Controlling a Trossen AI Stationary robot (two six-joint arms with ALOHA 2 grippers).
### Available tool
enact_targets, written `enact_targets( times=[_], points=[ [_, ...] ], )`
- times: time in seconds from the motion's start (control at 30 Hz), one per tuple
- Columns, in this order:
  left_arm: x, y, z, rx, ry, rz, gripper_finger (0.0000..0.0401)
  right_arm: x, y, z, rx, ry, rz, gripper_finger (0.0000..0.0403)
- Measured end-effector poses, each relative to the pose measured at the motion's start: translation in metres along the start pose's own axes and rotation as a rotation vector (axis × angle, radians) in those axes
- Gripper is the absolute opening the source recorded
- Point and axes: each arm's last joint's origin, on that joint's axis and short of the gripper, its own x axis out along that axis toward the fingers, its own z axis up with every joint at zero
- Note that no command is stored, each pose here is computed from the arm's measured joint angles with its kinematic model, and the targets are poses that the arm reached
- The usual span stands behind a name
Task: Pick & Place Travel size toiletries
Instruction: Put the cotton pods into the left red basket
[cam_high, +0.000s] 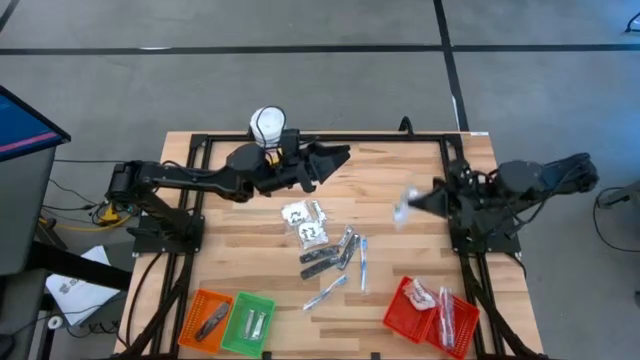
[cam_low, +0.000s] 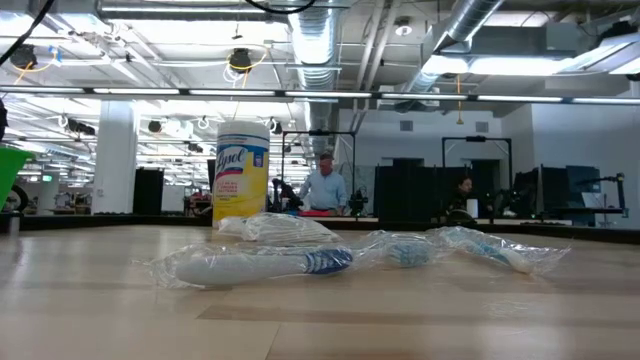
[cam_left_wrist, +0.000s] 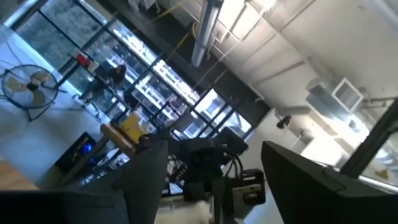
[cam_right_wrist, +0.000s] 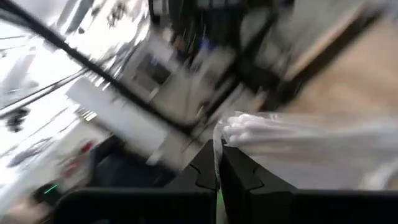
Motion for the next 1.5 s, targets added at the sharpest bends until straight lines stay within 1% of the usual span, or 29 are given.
enact_targets(
  times=[0.13, 0.2, 0.37, 0.43, 0.5, 0.67, 0.8, 0.9, 1.0, 1.2, 1.43, 1.5],
  points=[
    [-0.004, -0.004, 0.004, 0.008, 0.049, -0.013, 0.0238, 0.0, 0.007, -0.018, 0.15, 0.207, 0.073, 0.0],
    [-0.006, -0.007, 0.006, 0.011, 0.069, -0.037, 0.0232, 0.002, 0.014, -0.029, 0.219, 0.284, 0.092, 0.0],
    [-0.007, -0.011, 0.003, 0.008, 0.153, -0.121, 0.022, 0.006, 0.028, -0.065, 0.365, 0.49, 0.074, 0.0],
    [-0.008, -0.016, -0.001, 0.001, 0.185, -0.162, 0.0216, 0.007, 0.034, -0.081, 0.392, 0.574, 0.057, 0.0],
    [-0.01, -0.02, -0.006, -0.004, 0.217, -0.179, 0.0213, 0.009, 0.039, -0.099, 0.395, 0.66, 0.035, 0.0],
    [-0.017, -0.019, -0.023, -0.024, 0.273, -0.168, 0.0209, 0.016, 0.04, -0.138, 0.386, 0.832, -0.081, 0.0],
    [-0.02, -0.017, -0.031, -0.048, 0.296, -0.157, 0.0208, 0.023, 0.038, -0.157, 0.407, 0.947, -0.15, 0.0],
    [-0.022, -0.014, -0.035, -0.051, 0.308, -0.143, 0.0208, 0.032, 0.034, -0.165, 0.436, 1.009, -0.196, 0.0],
    [-0.024, -0.011, -0.038, -0.05, 0.318, -0.134, 0.0208, 0.043, 0.029, -0.17, 0.422, 1.078, -0.216, 0.0],
    [-0.025, -0.011, -0.041, -0.063, 0.325, -0.13, 0.0208, 0.066, 0.013, -0.169, 0.401, 1.166, -0.242, 0.0],
    [-0.028, -0.018, -0.047, -0.071, 0.343, -0.149, 0.0208, 0.077, -0.013, -0.165, 0.379, 1.303, -0.364, 0.0],
    [-0.028, -0.02, -0.048, -0.07, 0.347, -0.153, 0.0208, 0.078, -0.02, -0.162, 0.369, 1.322, -0.401, 0.0]
  ],
)
